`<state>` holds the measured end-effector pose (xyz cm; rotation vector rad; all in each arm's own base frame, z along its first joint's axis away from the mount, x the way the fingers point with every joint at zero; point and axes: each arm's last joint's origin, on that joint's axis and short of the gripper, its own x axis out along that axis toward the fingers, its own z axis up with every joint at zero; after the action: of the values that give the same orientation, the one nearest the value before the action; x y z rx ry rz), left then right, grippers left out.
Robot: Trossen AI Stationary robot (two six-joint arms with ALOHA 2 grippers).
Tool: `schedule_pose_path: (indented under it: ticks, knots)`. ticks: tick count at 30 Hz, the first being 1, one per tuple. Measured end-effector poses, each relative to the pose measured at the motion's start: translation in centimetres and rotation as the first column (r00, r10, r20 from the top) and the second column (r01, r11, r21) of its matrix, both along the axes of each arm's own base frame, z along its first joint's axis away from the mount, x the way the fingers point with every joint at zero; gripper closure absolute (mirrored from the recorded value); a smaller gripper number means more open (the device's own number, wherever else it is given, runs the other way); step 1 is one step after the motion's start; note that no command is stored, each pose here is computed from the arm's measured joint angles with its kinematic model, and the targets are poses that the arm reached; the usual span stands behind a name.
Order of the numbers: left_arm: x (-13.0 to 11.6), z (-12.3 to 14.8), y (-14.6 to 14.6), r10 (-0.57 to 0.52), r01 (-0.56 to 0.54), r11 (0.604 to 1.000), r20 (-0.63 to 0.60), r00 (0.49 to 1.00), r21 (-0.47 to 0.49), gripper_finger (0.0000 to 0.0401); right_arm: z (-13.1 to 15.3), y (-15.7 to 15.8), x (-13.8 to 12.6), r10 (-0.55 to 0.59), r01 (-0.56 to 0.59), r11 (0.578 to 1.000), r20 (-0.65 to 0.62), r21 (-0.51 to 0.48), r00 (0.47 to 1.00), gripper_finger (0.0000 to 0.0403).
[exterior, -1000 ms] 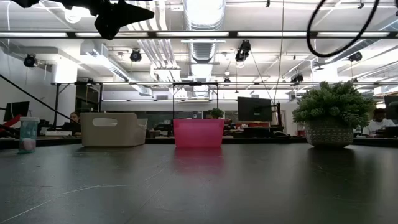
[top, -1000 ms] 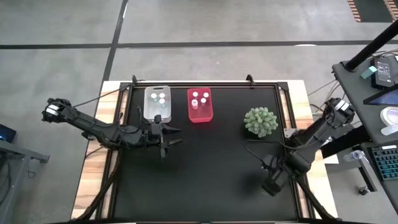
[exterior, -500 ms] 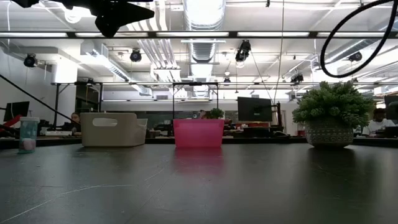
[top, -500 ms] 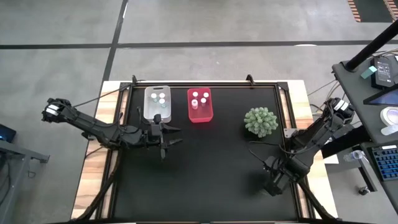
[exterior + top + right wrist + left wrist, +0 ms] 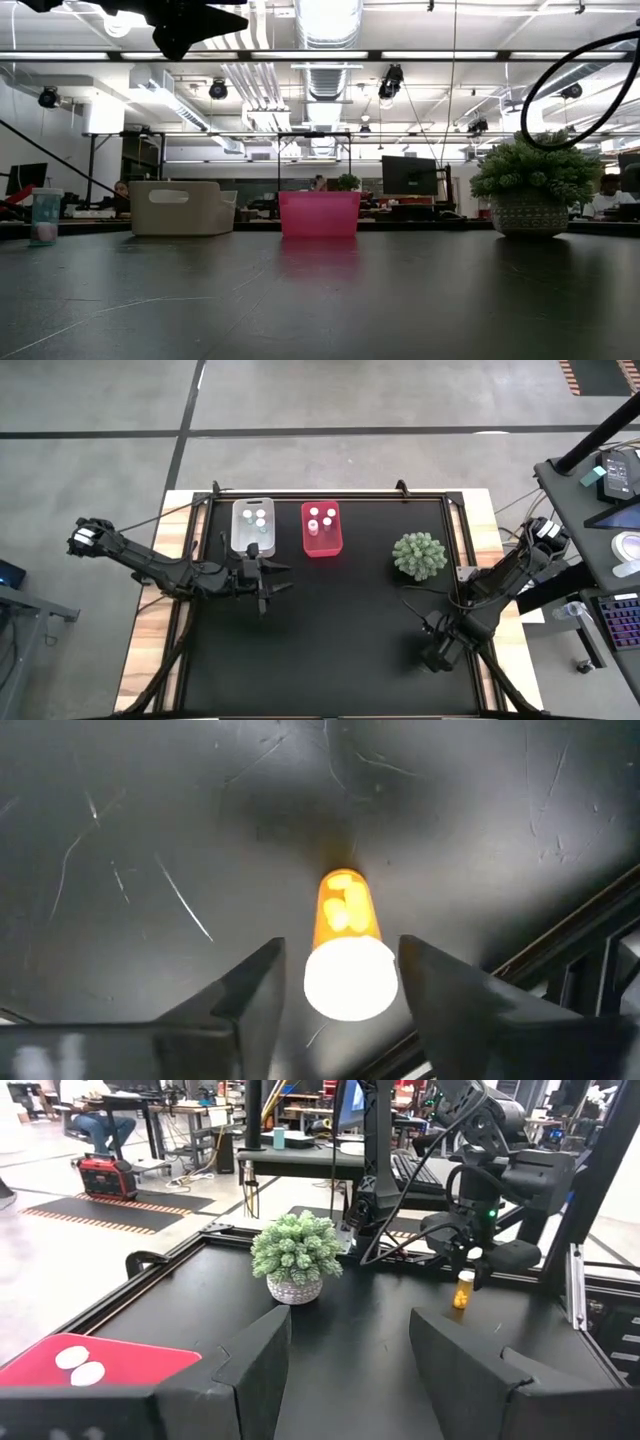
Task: Pick and place medicine bottles into bin by pill shape (circle, oval)
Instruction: Put the orange tablet bottle into the white bin
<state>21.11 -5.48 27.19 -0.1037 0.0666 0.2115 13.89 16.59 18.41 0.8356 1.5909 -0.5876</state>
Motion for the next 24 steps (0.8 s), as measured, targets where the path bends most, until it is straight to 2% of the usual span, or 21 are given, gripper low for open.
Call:
schedule_pose_path:
  ticks: [5,9,12,18,24]
  knots:
    - [0.0,0.0,0.0,0.002,-0.002,1.000,0.000,1.000,0.000,0.0210,0.0,0.0,0.0,-0.012,0.012,1.000,-0.002,0.000,1.000,0.0274]
    - [0.0,0.0,0.0,0.002,-0.002,1.000,0.000,1.000,0.000,0.0210,0.0,0.0,0.0,-0.023,0.023,1.000,-0.002,0.002,1.000,0.0301]
    - [0.0,0.0,0.0,0.002,-0.002,1.000,0.001,1.000,-0.001,0.0210,0.2,0.1,0.1,-0.023,0.023,1.000,0.005,0.006,1.000,0.0298]
    - [0.0,0.0,0.0,0.003,-0.003,1.000,0.002,1.000,-0.008,0.0210,1.3,-0.1,1.4,-0.037,0.038,0.999,0.078,-0.001,0.996,0.0267]
    - [0.0,0.0,0.0,0.003,-0.003,1.000,0.002,1.000,-0.008,0.0210,3.1,-1.5,4.3,0.014,-0.008,1.000,0.219,-0.030,0.976,0.0285]
